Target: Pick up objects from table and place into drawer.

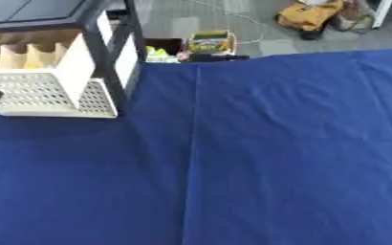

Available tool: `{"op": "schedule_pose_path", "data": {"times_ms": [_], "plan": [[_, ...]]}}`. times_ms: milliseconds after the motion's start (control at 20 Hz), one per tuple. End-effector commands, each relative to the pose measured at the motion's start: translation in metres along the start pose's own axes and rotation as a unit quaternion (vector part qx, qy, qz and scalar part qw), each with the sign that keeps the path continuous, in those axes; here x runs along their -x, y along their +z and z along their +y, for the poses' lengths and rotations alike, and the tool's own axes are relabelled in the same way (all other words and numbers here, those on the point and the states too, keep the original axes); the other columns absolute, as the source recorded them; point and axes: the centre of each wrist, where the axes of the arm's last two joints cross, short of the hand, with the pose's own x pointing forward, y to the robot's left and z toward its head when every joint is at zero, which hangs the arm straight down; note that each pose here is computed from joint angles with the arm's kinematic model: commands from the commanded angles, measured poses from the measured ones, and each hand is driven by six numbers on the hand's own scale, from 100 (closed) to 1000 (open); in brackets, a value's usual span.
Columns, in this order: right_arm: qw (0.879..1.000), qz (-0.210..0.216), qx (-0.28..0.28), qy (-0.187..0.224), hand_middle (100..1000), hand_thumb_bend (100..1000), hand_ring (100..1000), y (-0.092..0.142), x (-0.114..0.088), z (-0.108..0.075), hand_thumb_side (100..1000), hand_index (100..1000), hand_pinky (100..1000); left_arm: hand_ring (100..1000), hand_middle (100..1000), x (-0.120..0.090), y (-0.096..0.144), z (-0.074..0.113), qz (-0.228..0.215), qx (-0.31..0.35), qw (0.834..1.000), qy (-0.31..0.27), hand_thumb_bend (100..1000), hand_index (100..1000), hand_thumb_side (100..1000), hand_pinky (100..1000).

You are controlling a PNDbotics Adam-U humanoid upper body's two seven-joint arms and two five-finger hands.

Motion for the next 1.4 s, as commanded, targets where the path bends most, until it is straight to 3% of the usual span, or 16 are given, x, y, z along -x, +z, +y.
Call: {"op": "schedule_pose_path", "data": {"times_ms": [50, 300, 550, 1400], "plan": [[1.0, 0.002, 0.007, -0.006, 740, 102, 701, -0.002, -0.001, -0.006, 997, 789, 752, 604, 655, -0.002, 0.003, 0.011, 0.01, 0.082, 0.996, -0.02, 100, 876, 1000, 535], [1.0, 0.013, 0.008, -0.016, 734, 106, 693, 0.003, 0.004, -0.006, 991, 783, 747, 650, 697, -0.002, 0.003, 0.006, 0.019, 0.175, 0.984, 0.007, 100, 893, 1000, 540], [0.999, 0.018, 0.017, -0.025, 730, 115, 688, 0.005, 0.005, -0.006, 985, 778, 744, 659, 697, 0.0, 0.003, -0.004, 0.039, 0.22, 0.975, 0.022, 100, 884, 1000, 537], [0.998, 0.031, 0.019, -0.041, 720, 133, 677, 0.013, 0.01, -0.003, 980, 769, 740, 624, 645, 0.009, -0.005, 0.001, 0.162, 0.175, 0.971, -0.005, 121, 877, 1000, 496]]}}
